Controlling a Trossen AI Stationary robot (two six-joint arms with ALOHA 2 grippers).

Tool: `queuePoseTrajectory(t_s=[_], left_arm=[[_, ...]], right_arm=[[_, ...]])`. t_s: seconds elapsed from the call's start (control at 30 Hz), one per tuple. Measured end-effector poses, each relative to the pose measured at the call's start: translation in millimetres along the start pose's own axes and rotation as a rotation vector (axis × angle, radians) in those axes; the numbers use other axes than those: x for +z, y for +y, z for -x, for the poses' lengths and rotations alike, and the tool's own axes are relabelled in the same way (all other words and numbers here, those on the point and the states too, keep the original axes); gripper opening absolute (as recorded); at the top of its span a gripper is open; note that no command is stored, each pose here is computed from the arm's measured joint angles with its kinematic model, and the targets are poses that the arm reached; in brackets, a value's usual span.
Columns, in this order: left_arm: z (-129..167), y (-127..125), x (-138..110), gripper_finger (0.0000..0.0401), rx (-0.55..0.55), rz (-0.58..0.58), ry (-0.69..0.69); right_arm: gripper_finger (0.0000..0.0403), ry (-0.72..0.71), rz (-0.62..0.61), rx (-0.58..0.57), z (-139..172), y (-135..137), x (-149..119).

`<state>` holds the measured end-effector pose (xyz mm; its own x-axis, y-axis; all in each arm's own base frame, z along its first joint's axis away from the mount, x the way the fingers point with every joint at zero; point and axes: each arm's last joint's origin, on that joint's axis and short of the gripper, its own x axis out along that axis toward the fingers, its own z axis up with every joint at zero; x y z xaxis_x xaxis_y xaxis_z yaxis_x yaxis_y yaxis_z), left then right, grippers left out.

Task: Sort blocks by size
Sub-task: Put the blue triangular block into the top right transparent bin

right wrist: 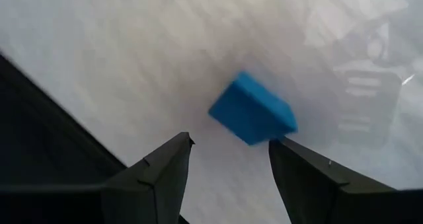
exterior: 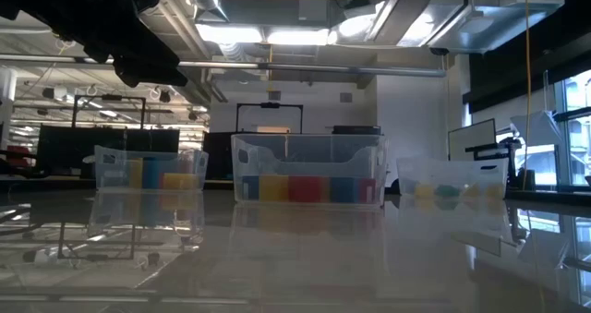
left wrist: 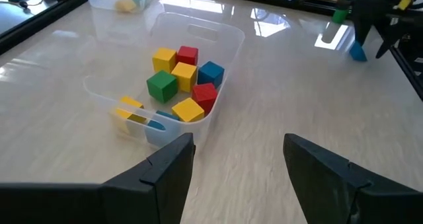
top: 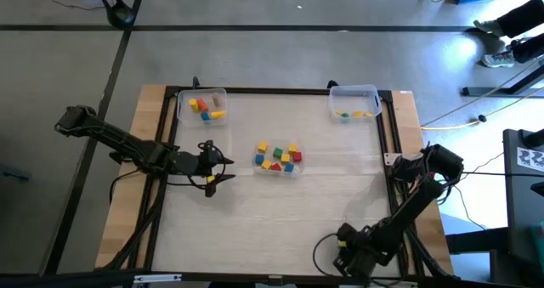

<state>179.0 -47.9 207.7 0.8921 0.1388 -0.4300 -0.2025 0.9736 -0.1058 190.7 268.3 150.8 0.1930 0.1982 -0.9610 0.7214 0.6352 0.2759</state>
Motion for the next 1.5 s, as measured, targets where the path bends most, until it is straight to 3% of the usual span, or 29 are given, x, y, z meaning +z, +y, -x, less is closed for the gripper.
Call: queuePoseTrajectory(t_s=[0.23,0.4,1.03,1.3,1.5], left_arm=[[0.0,0.0,0.0,0.0221,0.0,0.003,0.0],[0.0,0.0,0.0,0.0221,0.0,0.006,0.0],[0.1,-0.1,-0.1,0.0221,0.0,0.006,0.001],[0.1,-0.1,-0.1,0.0221,0.0,0.002,0.001],[0.1,-0.1,-0.1,0.0221,0.0,-0.001,0.001]], right_arm=[[0.0207,-0.022,-0.148,-0.02,-0.4,2.0,22.4],[0.0207,-0.062,-0.184,-0.023,-0.4,2.7,35.4],[0.0204,0.001,-0.032,-0.074,-3.8,-0.9,27.9],[0.0133,0.01,-0.012,-0.094,-3.5,-2.6,27.8],[0.0133,0.019,0.018,-0.098,-3.5,-3.0,27.4]])
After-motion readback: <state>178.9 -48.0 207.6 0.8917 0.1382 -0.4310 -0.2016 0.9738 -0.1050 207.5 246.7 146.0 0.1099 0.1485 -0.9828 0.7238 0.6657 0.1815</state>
